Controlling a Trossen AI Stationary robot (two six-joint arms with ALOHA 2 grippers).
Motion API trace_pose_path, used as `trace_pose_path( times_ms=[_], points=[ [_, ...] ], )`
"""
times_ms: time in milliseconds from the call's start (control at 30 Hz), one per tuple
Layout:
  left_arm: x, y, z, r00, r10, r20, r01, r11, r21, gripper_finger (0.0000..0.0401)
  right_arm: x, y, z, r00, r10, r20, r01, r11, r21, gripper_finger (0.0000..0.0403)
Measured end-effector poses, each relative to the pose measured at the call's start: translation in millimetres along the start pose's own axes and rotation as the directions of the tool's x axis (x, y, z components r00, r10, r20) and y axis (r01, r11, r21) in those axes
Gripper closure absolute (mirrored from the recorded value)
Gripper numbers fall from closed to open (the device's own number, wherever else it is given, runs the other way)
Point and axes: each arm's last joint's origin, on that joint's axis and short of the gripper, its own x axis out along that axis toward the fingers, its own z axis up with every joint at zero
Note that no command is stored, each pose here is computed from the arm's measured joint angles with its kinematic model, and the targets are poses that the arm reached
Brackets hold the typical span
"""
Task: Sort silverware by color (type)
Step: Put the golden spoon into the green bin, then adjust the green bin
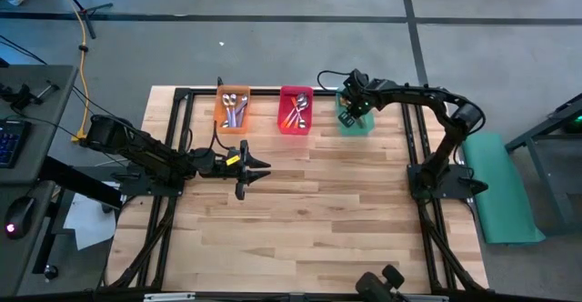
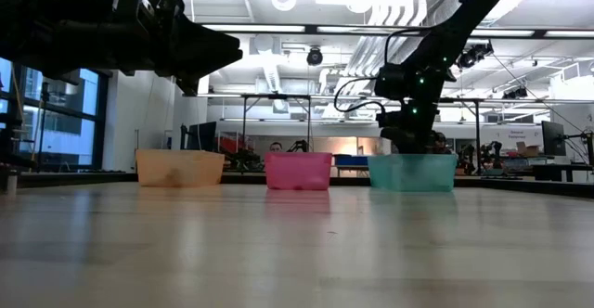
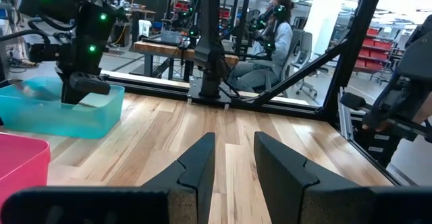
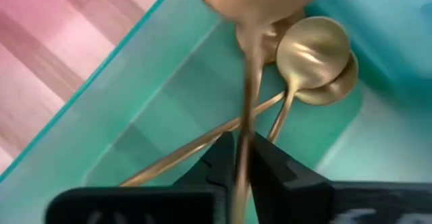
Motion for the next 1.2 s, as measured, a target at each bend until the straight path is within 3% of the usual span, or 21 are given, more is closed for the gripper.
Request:
trace_pose_path(
  times_ms=[200, 333, 433, 600, 733, 933, 1200],
  points=[
    [0, 0, 0, 1.000, 0.001, 0.000, -0.001, 1.000, 0.000, 0.0307, -3, -2, 4, 0.999, -0.043, 0.012, 0.042, 0.999, 0.013, 0.0326],
    [0, 0, 0, 1.000, 0.002, 0.000, -0.002, 1.000, 0.000, 0.0307, -13, -2, 12, 0.999, -0.044, 0.007, 0.044, 0.999, 0.002, 0.0310],
    [0, 0, 0, 1.000, 0.002, -0.002, -0.002, 1.000, 0.001, 0.0307, -33, 1, 18, 0.999, -0.042, 0.010, 0.043, 0.998, -0.049, 0.0325],
    [0, 1, -1, 1.000, -0.001, -0.008, 0.001, 1.000, 0.002, 0.0307, -81, 0, 6, 0.997, -0.077, -0.019, 0.073, 0.987, -0.142, 0.0391],
    [0, 6, 1, 0.999, -0.036, -0.009, 0.036, 0.999, 0.008, 0.0311, -102, -12, -19, 0.996, -0.089, -0.027, 0.086, 0.991, -0.101, 0.0389],
    [0, 21, 7, 0.999, -0.031, 0.009, 0.031, 0.999, 0.013, 0.0345, -81, -17, -66, 0.996, -0.075, -0.053, 0.074, 0.997, -0.025, 0.0401],
    [-1, 39, 9, 0.999, -0.053, 0.001, 0.053, 0.998, -0.017, 0.0398, -39, -9, -102, 0.998, 0.067, 0.010, -0.067, 0.998, 0.001, 0.0402]
  ],
)
